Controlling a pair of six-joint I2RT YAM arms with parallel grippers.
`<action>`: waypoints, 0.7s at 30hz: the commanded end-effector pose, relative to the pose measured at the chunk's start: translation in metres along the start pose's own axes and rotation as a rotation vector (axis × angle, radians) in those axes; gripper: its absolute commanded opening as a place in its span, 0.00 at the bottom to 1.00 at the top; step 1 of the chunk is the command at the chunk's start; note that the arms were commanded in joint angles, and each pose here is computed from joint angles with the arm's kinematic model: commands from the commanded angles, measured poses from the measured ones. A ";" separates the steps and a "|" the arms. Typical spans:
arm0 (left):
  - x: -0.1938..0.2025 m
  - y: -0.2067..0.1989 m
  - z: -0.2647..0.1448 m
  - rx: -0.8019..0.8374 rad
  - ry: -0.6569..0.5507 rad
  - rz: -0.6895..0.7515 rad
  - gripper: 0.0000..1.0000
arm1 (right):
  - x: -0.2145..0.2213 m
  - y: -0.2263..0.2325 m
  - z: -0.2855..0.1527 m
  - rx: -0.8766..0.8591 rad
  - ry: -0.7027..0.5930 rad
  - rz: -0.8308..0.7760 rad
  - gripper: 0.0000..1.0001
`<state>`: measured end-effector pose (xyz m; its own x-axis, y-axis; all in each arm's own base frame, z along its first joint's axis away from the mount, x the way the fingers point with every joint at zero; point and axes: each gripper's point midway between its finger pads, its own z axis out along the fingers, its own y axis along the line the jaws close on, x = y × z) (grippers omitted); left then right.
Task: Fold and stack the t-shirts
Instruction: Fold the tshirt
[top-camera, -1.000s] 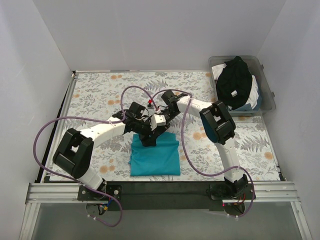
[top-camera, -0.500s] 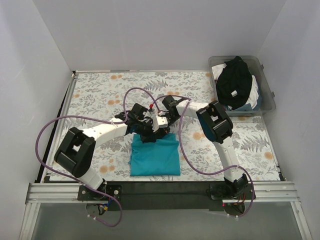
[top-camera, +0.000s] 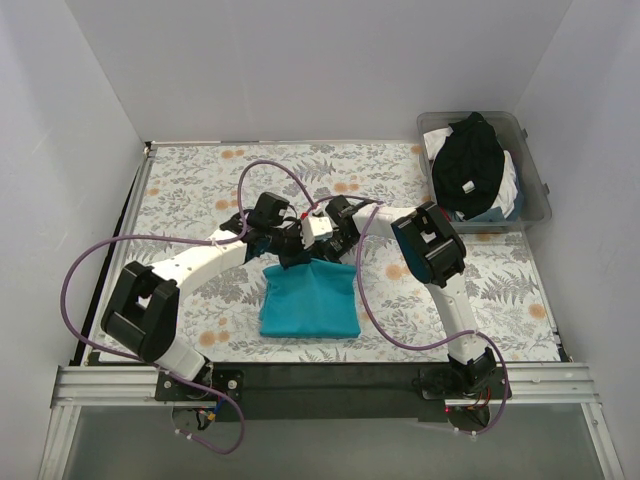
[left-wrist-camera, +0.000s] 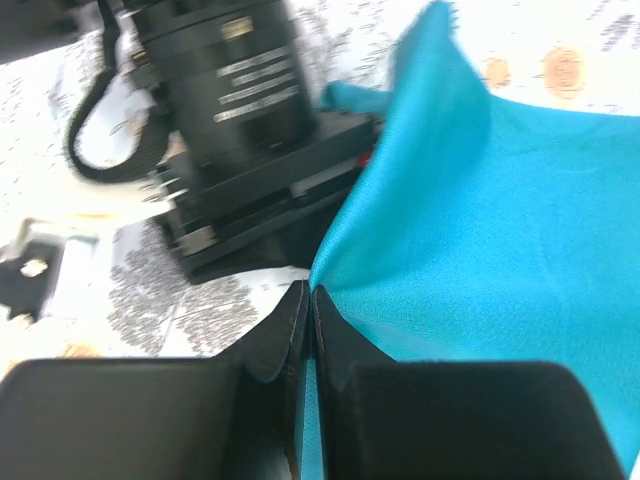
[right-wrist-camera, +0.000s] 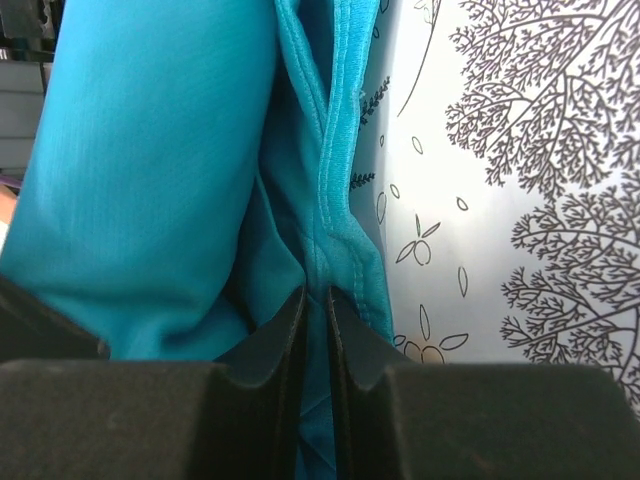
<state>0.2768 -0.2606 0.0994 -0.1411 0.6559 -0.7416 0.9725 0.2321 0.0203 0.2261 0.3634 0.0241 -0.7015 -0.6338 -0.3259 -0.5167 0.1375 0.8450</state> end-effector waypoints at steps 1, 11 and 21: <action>-0.011 0.026 -0.004 -0.062 -0.030 0.031 0.00 | 0.009 -0.009 0.002 0.069 0.031 -0.035 0.20; 0.000 0.018 0.001 -0.033 -0.021 0.041 0.00 | -0.036 -0.004 -0.034 0.259 -0.018 -0.186 0.47; 0.013 0.029 0.006 -0.082 0.034 0.004 0.16 | -0.092 -0.014 -0.117 0.561 -0.115 -0.320 0.72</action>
<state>0.2949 -0.2510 0.0870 -0.1428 0.6735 -0.7252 0.9650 0.2576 0.0493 0.3177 0.3490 0.0548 -0.5563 -0.6482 -0.5200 -0.8138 0.2985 0.4986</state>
